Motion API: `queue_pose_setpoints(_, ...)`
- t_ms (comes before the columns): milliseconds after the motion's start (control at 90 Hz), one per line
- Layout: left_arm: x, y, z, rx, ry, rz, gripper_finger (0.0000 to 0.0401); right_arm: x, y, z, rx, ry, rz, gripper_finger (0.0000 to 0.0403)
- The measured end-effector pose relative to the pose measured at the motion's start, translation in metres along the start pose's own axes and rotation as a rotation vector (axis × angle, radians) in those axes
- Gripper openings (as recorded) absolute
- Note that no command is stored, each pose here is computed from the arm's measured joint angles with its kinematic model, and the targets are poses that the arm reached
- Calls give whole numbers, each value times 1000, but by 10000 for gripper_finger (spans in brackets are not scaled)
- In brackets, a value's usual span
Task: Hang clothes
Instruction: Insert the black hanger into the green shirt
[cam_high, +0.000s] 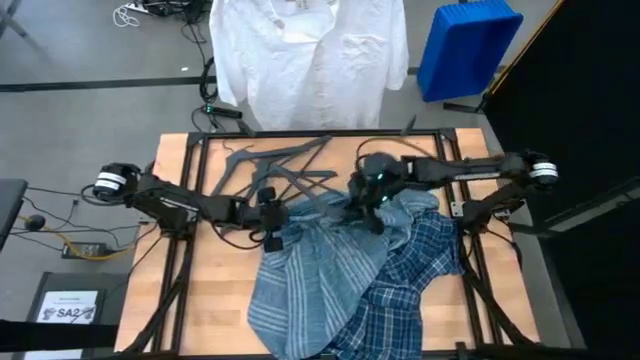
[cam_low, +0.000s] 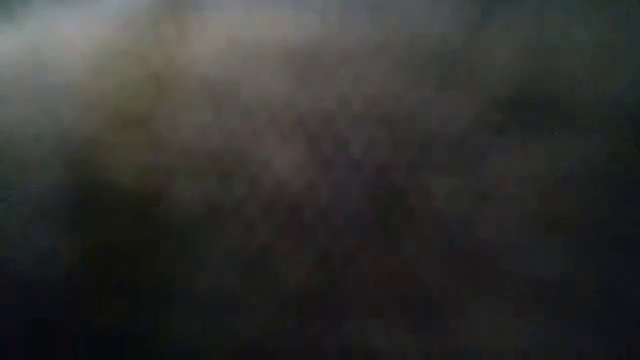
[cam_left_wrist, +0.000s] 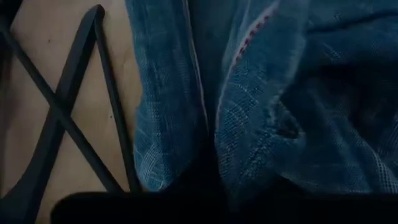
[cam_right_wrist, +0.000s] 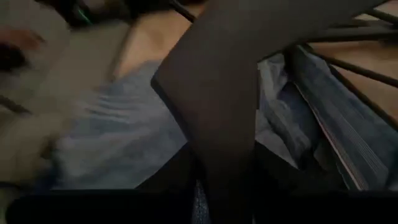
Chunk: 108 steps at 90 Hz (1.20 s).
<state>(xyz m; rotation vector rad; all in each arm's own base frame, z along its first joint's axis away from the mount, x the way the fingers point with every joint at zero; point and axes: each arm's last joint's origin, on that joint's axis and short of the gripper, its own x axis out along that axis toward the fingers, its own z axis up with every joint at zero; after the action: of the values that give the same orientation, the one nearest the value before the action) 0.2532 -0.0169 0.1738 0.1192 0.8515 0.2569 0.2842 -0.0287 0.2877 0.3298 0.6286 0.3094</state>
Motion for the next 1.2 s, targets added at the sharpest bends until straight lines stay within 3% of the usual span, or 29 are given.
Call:
queue_pose_setpoints(256, -2, 0, 6, 20, -43, 0, 0, -33, 1, -4, 91, 29, 124, 70)
queue_pose_setpoints(644, 0, 0, 11, 61, -129, 30, 0, -16, -1, 14, 17, -99, 277, 68)
queue_pose_setpoints(889, 0, 1, 12, 54, -134, 52, 0, 3, -10, 14, 22, -88, 292, 68)
queue_pose_setpoints(1200, 0, 2, 13, 41, -142, 106, 0, 5, -17, 19, 28, -136, 242, 68)
